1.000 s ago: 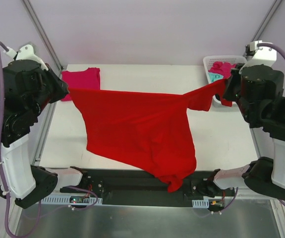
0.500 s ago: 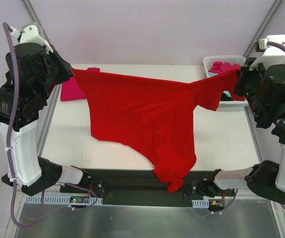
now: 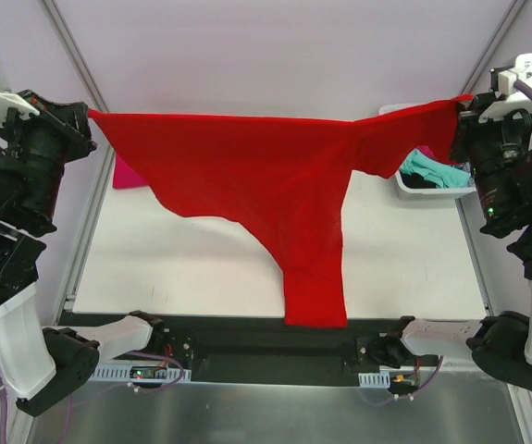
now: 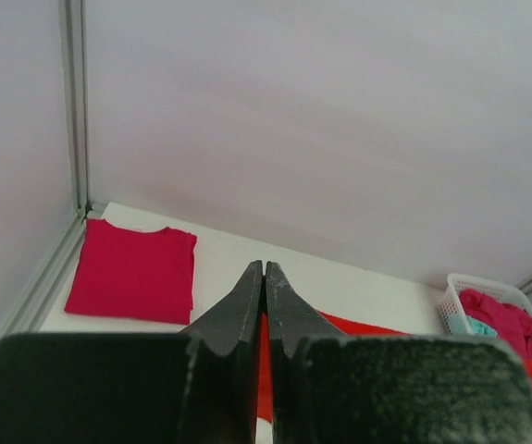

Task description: Fold and stack the t-shirts

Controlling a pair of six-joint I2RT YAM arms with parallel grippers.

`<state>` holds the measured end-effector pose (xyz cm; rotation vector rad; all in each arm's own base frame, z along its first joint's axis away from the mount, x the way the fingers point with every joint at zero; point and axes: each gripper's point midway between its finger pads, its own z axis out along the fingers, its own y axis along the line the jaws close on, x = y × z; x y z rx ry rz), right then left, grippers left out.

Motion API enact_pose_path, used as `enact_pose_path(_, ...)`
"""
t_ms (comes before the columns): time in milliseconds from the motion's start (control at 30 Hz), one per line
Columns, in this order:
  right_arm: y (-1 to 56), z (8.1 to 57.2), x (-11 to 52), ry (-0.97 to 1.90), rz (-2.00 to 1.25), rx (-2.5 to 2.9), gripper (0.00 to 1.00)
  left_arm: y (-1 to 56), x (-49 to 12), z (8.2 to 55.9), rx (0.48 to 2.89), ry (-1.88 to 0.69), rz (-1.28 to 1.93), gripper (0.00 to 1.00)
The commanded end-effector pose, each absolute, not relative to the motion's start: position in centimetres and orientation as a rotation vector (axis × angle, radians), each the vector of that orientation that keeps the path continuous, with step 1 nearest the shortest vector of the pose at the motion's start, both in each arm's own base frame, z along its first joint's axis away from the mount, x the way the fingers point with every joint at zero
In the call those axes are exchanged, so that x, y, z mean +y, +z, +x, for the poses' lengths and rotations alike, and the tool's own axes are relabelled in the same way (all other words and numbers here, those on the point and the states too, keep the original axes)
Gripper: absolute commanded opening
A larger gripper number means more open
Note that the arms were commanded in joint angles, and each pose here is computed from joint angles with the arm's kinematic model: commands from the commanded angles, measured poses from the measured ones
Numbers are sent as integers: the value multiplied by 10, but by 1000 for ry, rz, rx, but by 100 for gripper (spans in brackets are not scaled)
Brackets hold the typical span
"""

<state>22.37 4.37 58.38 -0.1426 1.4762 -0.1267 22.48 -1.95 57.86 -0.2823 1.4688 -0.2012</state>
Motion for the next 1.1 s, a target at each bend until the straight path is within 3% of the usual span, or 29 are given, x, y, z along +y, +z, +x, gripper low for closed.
enact_pose_path(0, 619, 219, 26, -209, -118, 1370, 1, 610, -2, 217, 1335, -134, -297, 0)
enact_pose_path(333, 629, 190, -1, -160, -62, 1329, 1, 610, 6, 193, 1306, -153, -300, 0)
enact_pose_path(733, 554, 152, -6, 134, -71, 1513, 1, 571, 2, 158, 1408, -270, -300, 0)
enact_pose_path(1067, 519, 124, 69, 568, -244, 1690, 1, 548, -25, 133, 1527, -517, -333, 0)
